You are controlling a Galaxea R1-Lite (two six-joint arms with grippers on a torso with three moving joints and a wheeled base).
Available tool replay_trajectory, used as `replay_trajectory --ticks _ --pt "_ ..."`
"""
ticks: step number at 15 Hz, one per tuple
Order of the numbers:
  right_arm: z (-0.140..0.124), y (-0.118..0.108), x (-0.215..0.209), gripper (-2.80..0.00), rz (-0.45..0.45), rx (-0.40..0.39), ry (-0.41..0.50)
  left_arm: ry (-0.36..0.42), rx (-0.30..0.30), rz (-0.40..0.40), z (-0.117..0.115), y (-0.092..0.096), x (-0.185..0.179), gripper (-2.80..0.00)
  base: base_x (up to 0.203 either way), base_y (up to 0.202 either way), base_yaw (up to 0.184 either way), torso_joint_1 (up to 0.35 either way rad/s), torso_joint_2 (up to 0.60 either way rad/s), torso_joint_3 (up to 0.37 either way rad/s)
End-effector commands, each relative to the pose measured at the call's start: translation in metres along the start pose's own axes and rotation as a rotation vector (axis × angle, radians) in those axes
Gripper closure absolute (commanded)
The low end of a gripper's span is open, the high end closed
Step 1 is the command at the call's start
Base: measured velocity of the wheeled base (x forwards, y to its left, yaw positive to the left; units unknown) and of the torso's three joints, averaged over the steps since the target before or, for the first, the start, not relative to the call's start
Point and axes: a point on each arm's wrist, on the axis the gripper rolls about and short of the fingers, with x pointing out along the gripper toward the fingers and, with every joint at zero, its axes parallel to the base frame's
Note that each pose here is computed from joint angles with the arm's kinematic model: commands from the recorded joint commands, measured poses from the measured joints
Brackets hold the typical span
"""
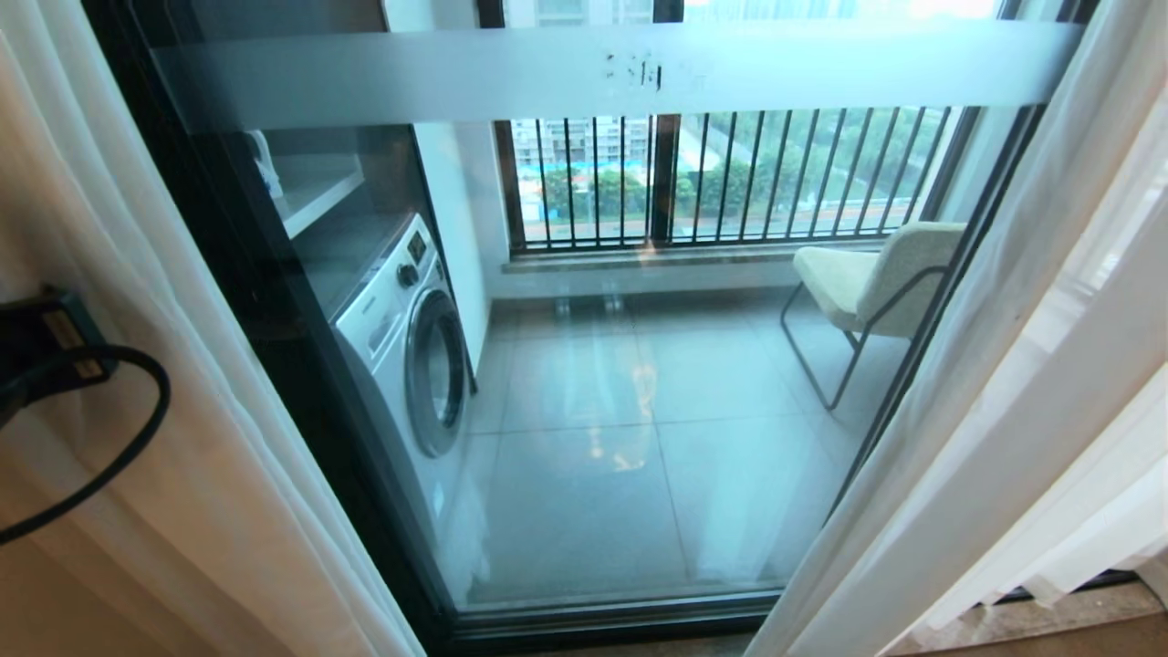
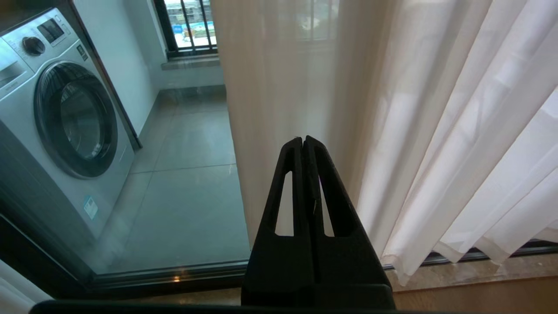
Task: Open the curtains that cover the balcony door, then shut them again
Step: Pull the inner curtains open on both sides
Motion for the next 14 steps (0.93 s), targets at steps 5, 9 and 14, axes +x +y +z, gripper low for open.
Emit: replay_trajectory --ticks 5,9,14 --pt "0.0000 0.0000 0.0000 0.00 0.000 0.000 0.000 -0.008 -0.008 0.004 0.0010 0.0002 -0.0003 0.00 0.000 0.000 0.000 0.000 0.00 0.000" --pt "0.0001 0.0000 0.0000 0.00 -0.001 0.000 -0.001 -0.004 -0.002 0.003 -0.0015 0.0013 -0.0015 0.00 0.000 0.000 0.000 0.000 0.00 0.000" --pt "0.0001 0.0000 0.0000 0.00 -0.001 0.000 -0.001 -0.013 -0.008 0.019 0.0031 0.0022 0.0012 0.00 0.000 0.000 0.000 0.000 0.00 0.000"
